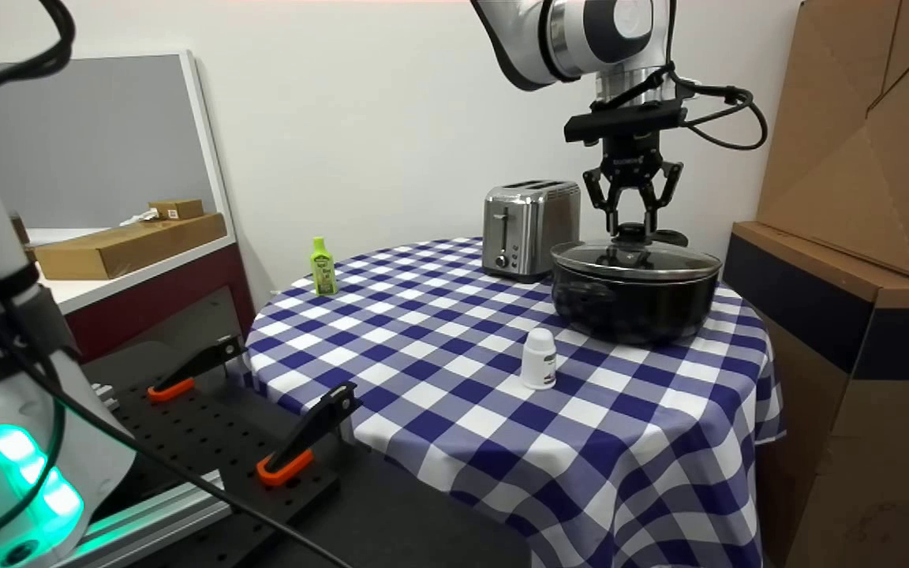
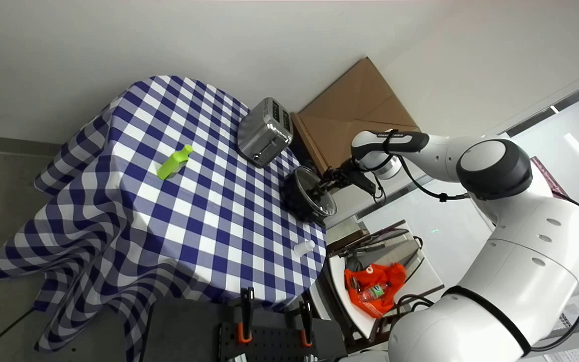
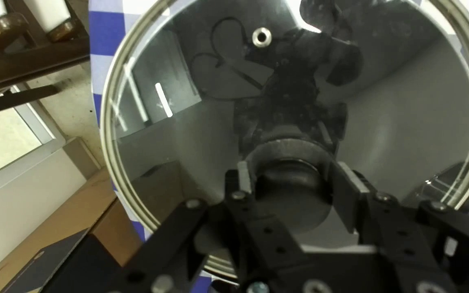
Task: Put the lid on the black pot
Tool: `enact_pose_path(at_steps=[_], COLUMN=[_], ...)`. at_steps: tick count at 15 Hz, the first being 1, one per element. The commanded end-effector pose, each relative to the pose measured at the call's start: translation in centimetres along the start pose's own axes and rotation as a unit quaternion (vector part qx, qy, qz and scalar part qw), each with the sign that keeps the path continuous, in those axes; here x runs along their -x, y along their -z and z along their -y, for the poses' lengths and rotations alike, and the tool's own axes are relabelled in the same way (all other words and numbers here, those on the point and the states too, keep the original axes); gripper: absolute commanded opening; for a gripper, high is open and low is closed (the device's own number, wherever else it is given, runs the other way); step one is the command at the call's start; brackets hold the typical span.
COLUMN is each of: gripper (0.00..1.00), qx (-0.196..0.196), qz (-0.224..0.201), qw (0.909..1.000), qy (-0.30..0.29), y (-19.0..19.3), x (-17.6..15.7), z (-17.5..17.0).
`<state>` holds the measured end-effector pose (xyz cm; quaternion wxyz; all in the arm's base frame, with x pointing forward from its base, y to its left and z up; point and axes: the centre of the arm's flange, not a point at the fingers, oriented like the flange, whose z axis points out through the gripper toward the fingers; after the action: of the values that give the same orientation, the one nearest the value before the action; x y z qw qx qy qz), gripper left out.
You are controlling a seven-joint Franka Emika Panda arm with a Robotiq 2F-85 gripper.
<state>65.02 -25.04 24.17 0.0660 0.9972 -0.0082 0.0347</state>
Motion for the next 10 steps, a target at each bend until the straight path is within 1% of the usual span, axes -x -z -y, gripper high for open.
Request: enact_pose_path(at_steps=[1,4,10], gripper=[0.24,0.24,0.24], qx=[0.035,0.044,0.027], qz=[-0.028,-0.044,-0.054], qw=[0.999,0.998,0.9982], qy=[0.004,0.009,0.006], y=[-1.0,-1.1,-1.7], x=[0.3,0.5,1.3], z=[1.3,2.0,2.6])
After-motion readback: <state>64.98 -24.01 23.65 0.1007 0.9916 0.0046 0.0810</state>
